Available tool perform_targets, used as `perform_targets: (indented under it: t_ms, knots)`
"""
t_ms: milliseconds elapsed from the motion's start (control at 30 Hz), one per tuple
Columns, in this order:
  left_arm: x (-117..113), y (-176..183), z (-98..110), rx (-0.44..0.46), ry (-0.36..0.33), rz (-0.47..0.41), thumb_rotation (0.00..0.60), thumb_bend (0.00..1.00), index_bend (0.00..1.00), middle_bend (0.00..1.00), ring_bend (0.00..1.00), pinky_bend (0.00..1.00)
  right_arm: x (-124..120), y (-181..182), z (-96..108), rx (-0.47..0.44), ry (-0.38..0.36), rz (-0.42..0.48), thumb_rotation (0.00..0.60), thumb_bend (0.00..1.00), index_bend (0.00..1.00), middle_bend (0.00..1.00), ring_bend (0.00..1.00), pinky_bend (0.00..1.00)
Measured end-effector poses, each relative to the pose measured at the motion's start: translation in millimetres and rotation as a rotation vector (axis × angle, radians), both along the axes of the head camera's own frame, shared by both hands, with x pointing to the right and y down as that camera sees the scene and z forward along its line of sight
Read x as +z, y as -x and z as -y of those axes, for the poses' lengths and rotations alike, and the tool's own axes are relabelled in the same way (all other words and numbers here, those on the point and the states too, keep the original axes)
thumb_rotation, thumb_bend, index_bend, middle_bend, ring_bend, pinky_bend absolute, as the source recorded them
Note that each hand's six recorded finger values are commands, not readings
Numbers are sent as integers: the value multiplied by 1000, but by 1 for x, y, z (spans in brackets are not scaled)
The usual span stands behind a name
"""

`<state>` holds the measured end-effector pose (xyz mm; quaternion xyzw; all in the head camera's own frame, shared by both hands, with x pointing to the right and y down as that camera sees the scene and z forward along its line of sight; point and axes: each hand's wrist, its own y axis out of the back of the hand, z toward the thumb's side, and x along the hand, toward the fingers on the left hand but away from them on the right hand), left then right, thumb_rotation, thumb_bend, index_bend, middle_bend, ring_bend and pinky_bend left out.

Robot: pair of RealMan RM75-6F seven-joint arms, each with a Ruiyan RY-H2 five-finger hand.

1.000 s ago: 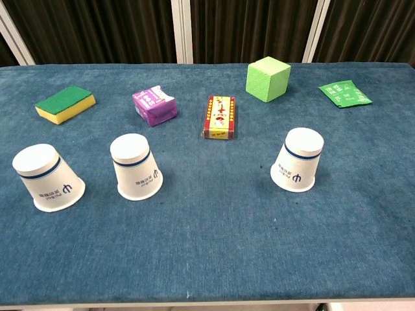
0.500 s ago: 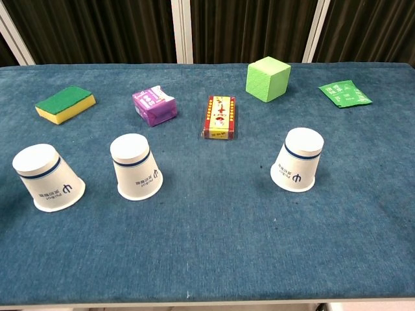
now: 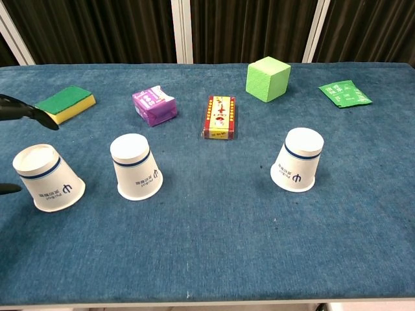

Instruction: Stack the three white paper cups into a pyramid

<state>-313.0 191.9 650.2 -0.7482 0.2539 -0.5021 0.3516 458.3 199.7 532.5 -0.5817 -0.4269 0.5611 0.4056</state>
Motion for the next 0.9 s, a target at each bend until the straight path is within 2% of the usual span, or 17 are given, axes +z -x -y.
perform_targets:
  t_ms: [167, 400, 567, 900]
  knots:
    - [5, -1, 1, -2, 7, 16, 535, 248, 273, 189, 125, 0, 1, 0, 0, 0, 3, 1, 600, 250, 0, 61, 0, 0]
    - [14, 4, 0, -17, 31, 56, 535, 304, 293, 189, 125, 0, 5, -1, 1, 2, 13, 2, 600, 249, 0, 62, 0, 0]
    - [18, 4, 2, -19, 41, 60, 534, 378, 394, 215, 128, 0, 6, -2, 1, 7, 18, 1, 600, 250, 0, 61, 0, 0]
    - [12, -8, 13, 5, 11, 31, 511, 374, 406, 220, 129, 0, 7, -5, -1, 16, 18, 0, 600, 249, 0, 61, 0, 0]
